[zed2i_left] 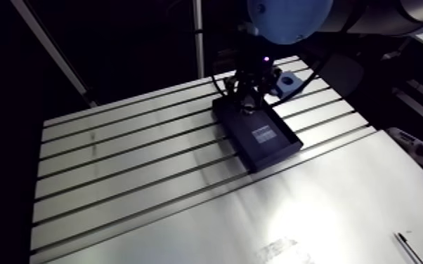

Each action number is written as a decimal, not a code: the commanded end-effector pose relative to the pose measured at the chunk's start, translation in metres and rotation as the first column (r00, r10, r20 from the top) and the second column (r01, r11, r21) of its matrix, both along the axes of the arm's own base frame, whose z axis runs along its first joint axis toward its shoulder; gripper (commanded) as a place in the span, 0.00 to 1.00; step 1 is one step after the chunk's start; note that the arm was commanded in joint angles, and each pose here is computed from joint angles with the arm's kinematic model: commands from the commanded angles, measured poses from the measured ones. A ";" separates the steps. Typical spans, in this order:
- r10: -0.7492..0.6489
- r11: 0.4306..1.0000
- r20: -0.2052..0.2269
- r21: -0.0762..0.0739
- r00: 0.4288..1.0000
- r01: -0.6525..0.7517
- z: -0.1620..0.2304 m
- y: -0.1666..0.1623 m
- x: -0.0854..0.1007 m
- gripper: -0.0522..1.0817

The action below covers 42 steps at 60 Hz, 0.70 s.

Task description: Pick up the bearing and press it into the housing until flush.

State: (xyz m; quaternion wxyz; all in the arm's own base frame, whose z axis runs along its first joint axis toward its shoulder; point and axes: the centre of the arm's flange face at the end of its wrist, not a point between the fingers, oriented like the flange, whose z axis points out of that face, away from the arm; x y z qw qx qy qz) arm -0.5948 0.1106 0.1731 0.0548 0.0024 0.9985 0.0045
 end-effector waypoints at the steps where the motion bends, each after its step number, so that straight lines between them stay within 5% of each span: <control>1: 0.000 1.000 0.000 0.001 1.000 0.000 0.000 0.000 -0.001 0.43; 42: -0.002 1.000 0.005 0.001 1.000 0.002 -0.002 0.001 0.001 0.46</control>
